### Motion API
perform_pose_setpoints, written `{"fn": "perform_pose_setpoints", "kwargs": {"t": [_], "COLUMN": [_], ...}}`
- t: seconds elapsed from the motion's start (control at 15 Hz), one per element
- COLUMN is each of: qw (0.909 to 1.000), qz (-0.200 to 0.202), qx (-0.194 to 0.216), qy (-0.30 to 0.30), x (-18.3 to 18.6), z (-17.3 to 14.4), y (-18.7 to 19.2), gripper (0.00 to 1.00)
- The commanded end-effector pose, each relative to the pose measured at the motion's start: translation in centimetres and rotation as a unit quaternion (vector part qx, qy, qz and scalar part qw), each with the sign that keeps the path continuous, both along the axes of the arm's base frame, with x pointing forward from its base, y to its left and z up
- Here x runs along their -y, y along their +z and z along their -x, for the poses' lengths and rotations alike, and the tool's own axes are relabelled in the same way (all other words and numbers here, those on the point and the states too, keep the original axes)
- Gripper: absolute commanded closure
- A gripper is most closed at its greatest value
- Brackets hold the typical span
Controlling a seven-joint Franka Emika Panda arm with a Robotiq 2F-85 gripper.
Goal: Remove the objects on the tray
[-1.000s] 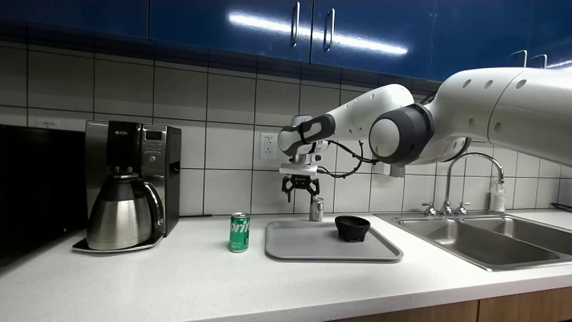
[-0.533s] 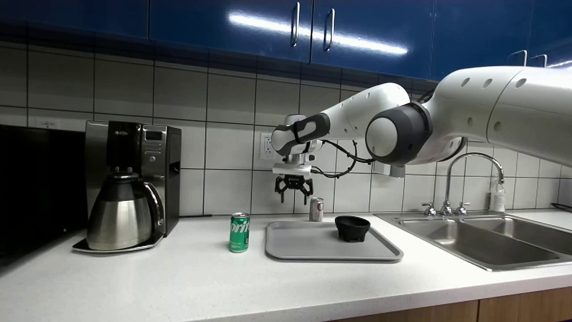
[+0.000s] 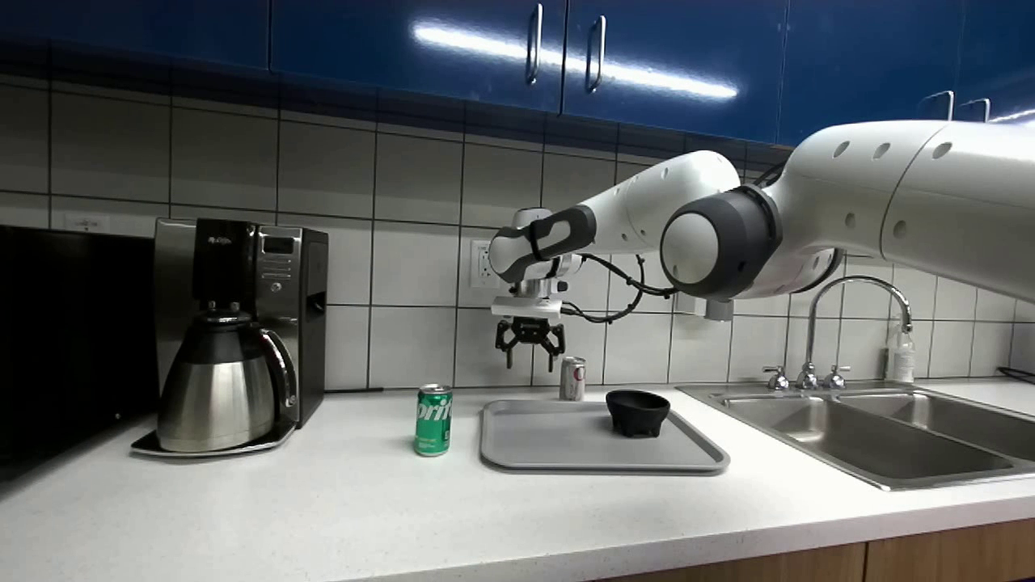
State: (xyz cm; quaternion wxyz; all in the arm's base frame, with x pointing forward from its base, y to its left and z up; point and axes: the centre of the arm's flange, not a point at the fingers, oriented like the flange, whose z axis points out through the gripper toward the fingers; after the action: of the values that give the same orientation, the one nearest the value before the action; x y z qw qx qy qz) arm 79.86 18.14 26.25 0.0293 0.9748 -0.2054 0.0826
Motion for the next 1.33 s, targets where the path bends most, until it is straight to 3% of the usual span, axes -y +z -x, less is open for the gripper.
{"fn": "perform_pose_setpoints", "kwargs": {"t": [0.0,0.47,1.27], "qw": [1.0,0.9997,0.9978], "qz": [0.0,-0.003,-0.002], "qx": [0.004,0.007,-0.007], "qy": [0.007,0.024,0.065], "x": [-0.5,-1.9,-1.0], "z": [0.5,2.4,4.8], "y": [0.1,-0.1,-0.5], "gripper": [0.0,0.0,0.0]}}
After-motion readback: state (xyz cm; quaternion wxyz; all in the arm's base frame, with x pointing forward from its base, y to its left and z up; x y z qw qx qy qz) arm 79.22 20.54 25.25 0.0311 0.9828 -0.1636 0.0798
